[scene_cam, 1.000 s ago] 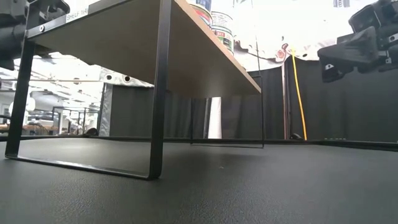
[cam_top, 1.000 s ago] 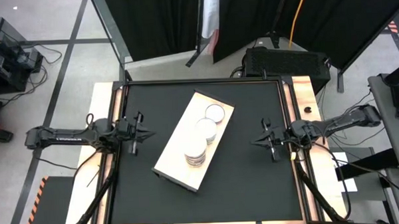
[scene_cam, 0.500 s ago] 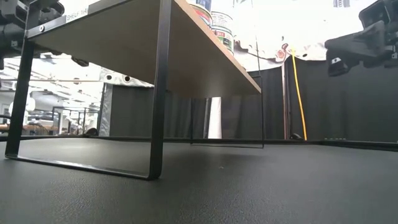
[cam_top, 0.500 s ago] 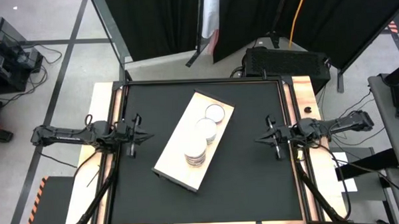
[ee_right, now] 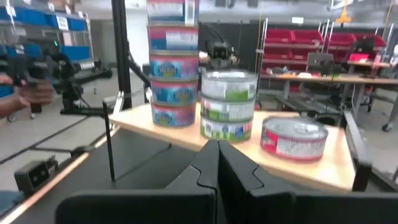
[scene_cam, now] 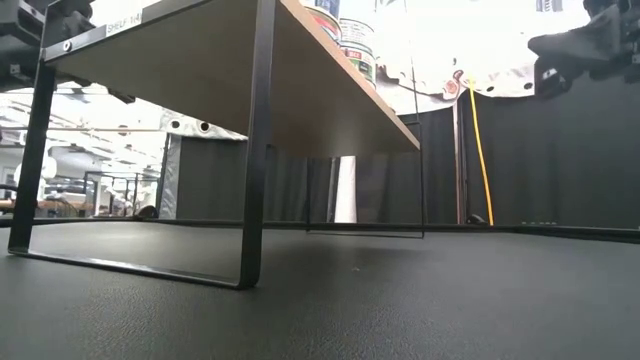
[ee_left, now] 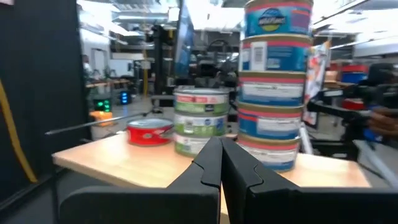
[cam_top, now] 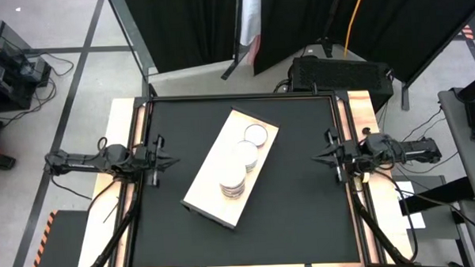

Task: Stack canned seafood by type on shelf
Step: Return to Home Position

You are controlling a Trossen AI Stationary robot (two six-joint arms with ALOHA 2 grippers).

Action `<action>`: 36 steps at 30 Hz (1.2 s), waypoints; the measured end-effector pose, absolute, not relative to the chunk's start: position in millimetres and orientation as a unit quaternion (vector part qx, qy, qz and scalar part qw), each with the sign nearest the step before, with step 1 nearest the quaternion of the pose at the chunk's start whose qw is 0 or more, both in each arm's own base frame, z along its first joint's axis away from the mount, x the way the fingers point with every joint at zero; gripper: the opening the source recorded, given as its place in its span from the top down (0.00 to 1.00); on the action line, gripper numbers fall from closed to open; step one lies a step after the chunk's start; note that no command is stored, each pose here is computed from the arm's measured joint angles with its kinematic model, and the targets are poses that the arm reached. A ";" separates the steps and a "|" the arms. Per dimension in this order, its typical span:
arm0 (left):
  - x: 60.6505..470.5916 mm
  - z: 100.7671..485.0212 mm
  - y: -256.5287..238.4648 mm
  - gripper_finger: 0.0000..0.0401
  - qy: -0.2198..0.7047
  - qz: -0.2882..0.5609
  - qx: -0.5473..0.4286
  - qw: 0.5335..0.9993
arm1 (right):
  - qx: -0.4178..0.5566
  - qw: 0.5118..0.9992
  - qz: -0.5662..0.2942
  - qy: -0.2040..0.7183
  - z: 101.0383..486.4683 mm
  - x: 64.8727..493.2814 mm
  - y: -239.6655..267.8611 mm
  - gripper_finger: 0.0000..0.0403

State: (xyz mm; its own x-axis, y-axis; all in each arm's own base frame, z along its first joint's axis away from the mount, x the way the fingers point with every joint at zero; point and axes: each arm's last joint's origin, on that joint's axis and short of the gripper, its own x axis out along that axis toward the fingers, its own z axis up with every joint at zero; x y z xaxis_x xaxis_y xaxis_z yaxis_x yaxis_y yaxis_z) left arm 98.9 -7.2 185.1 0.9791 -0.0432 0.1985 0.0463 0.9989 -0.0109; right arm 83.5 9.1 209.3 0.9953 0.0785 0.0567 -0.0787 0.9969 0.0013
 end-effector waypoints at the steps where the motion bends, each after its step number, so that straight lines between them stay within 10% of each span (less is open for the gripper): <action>1: 98.2 184.5 -6.8 1.00 -0.097 -0.017 -0.006 0.995 | 0.002 0.999 0.042 -0.035 210.6 83.4 9.2 1.00; 36: 95.0 184.9 -6.3 1.00 -0.106 -0.013 -0.008 0.994 | 0.019 1.000 0.006 -0.019 170.9 96.7 4.3 1.00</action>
State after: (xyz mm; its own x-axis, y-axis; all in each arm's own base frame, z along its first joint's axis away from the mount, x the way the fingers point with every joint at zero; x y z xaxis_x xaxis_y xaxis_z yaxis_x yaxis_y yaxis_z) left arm 95.0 -6.3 184.9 0.9773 -0.0239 0.2104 0.0274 0.9995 -0.0140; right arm 96.7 4.3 170.9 0.9992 0.0116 0.0384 -0.0131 0.9992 0.0387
